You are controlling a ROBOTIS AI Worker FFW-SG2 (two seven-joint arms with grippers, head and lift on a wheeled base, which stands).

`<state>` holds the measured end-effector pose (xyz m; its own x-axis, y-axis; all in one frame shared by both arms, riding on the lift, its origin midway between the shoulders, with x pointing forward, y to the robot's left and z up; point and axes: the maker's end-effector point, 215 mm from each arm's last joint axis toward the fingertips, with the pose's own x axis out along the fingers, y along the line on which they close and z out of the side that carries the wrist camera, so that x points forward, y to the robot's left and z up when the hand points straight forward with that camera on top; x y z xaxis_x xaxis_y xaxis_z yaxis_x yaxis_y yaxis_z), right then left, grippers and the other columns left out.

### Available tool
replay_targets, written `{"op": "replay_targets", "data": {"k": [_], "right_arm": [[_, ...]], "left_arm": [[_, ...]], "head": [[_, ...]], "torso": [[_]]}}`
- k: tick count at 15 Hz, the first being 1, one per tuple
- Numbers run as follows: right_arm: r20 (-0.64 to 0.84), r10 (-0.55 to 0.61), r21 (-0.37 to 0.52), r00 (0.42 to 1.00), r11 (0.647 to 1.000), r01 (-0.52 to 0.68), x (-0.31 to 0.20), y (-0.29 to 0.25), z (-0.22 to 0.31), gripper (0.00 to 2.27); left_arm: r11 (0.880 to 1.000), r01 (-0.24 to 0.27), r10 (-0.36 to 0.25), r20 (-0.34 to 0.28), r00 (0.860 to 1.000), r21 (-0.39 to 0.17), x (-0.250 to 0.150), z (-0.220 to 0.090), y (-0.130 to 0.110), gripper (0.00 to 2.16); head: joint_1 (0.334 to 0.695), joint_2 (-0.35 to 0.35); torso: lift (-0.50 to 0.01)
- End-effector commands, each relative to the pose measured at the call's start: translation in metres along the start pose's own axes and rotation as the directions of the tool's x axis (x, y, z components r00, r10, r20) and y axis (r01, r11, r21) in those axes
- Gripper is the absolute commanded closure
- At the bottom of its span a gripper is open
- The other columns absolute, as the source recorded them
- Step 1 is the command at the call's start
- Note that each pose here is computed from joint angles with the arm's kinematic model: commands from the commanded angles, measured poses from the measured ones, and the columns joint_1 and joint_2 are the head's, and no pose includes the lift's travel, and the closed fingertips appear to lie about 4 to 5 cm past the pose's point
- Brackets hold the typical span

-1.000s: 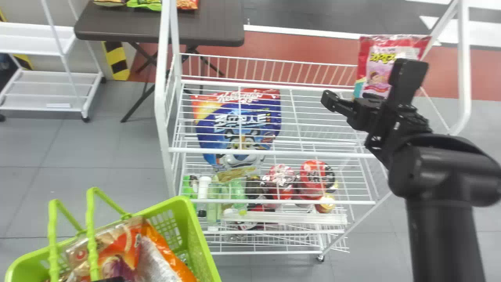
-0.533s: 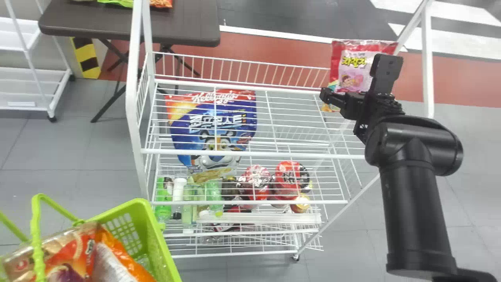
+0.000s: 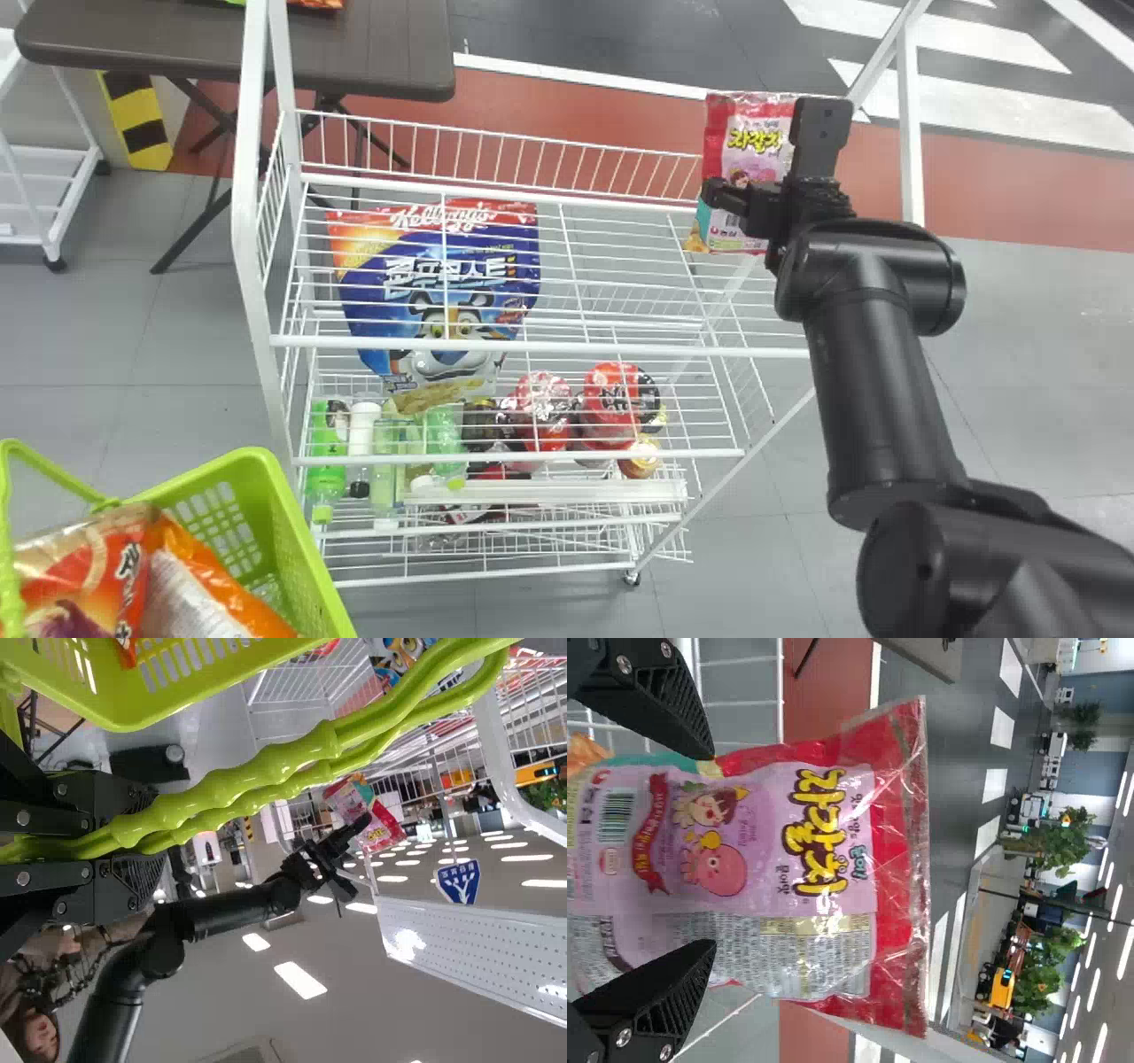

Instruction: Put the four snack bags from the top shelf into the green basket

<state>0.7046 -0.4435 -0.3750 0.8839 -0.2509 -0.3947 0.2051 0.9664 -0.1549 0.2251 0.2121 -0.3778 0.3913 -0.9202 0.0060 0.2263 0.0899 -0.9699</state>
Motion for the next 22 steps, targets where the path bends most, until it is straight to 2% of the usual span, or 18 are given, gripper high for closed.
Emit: {"op": "replay_targets", "data": {"k": [1, 3, 4, 11, 15, 19, 21, 22], "right_arm": [[-0.023, 0.0, 0.003, 1.0, 1.0, 0.0, 0.004, 0.002, -0.003, 0.77], [-0.051, -0.019, 0.015, 0.999, 1.0, 0.019, 0.004, -0.002, -0.013, 2.04], [-0.062, -0.05, 0.018, 0.997, 0.999, 0.051, 0.002, -0.007, -0.019, 2.26], [0.001, -0.049, 0.058, 0.999, 0.997, 0.049, -0.017, -0.006, -0.008, 2.26], [0.08, 0.013, 0.12, 0.997, 0.992, -0.023, -0.062, 0.009, 0.016, 2.26], [0.163, 0.204, 0.095, 0.965, 0.97, -0.222, -0.147, 0.093, 0.037, 2.26], [0.164, 0.322, 0.076, 0.932, 0.938, -0.337, -0.197, 0.145, 0.028, 2.26], [0.156, 0.383, 0.072, 0.91, 0.915, -0.397, -0.221, 0.171, 0.019, 2.26]], "left_arm": [[1.0, 0.001, -0.001, 0.017, 1.0, 0.007, -0.006, 0.003, 0.003, 2.15], [1.0, 0.001, -0.001, 0.023, 1.0, 0.004, -0.007, 0.006, 0.005, 2.15], [1.0, 0.001, -0.001, 0.022, 1.0, 0.005, -0.007, 0.006, 0.005, 2.15], [1.0, -0.002, 0.002, 0.036, 0.999, 0.001, -0.012, 0.006, 0.006, 2.15], [1.0, -0.001, 0.0, 0.044, 0.999, 0.001, -0.014, 0.008, 0.005, 2.15], [1.0, 0.002, -0.002, 0.048, 0.999, 0.006, -0.014, 0.01, 0.004, 2.15], [1.0, 0.007, -0.008, 0.05, 0.999, 0.009, -0.012, 0.012, 0.004, 2.15], [1.0, 0.008, -0.008, 0.05, 0.999, 0.01, -0.011, 0.013, 0.003, 2.15]], "head": [[0.695, -0.272], [0.695, -0.266], [0.695, -0.263], [0.695, -0.269], [0.695, -0.261], [0.695, -0.209], [0.695, -0.158], [0.695, -0.1]], "torso": [[0.0], [0.0], [0.0], [0.0], [0.0], [0.0], [0.0], [0.0]]}}
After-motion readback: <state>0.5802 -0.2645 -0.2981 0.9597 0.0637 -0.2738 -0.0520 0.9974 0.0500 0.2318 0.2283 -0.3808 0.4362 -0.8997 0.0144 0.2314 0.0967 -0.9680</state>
